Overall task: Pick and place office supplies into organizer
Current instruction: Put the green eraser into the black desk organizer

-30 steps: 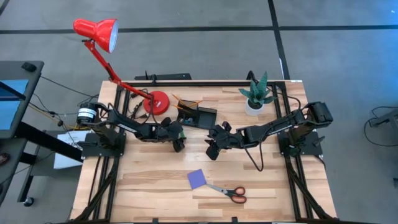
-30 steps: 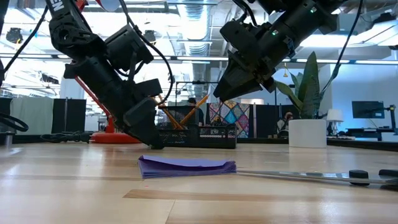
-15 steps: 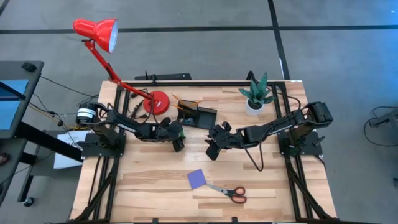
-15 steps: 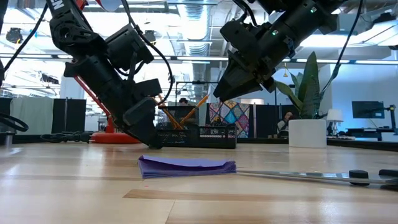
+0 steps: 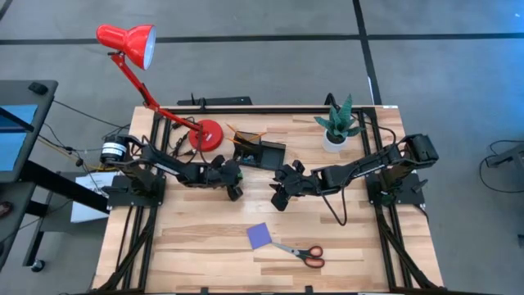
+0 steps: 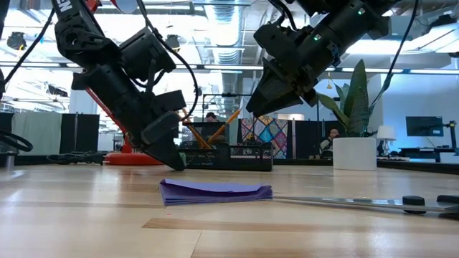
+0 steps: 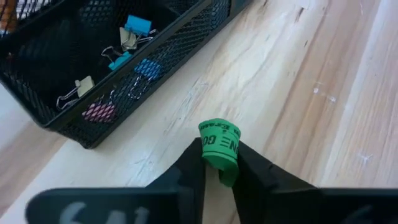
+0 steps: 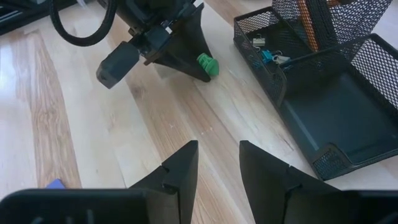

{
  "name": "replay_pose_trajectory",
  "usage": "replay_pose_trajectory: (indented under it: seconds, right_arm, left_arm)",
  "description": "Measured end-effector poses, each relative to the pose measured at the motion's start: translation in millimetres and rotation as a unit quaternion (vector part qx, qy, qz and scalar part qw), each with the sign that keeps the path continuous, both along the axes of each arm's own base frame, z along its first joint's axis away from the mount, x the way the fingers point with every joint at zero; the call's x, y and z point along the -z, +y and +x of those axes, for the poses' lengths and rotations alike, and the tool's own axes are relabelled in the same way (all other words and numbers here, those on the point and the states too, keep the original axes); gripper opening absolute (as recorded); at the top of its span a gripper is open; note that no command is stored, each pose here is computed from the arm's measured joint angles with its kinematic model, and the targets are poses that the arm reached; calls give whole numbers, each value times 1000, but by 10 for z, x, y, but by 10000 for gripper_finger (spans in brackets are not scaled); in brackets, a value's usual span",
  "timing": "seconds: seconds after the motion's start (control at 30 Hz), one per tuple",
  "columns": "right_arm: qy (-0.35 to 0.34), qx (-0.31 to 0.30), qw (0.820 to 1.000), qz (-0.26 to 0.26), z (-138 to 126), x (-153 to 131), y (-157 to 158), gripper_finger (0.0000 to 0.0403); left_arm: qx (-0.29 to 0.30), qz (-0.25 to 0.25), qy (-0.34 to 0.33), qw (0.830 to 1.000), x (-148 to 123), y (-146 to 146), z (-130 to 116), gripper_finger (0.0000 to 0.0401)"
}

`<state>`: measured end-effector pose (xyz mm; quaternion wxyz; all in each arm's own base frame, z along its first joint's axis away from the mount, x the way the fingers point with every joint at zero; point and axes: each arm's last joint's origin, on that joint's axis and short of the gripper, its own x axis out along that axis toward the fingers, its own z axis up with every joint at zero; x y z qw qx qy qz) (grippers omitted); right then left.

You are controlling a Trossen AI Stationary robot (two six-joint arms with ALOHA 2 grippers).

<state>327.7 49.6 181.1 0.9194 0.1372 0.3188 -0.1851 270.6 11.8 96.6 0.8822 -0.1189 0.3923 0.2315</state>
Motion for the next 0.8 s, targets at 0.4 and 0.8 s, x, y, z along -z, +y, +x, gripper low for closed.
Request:
replay_pose_trajectory:
  seconds: [0.4,0.8]
  right_arm:
    - [0,0,1000,0,0,0,-1,113]
    - [0,0,1000,0,0,0,0,113]
  left_arm:
    - [12,52,-53,997,-151,20,178,46]
    - [-25,136,-4,990,-426,291,386,47]
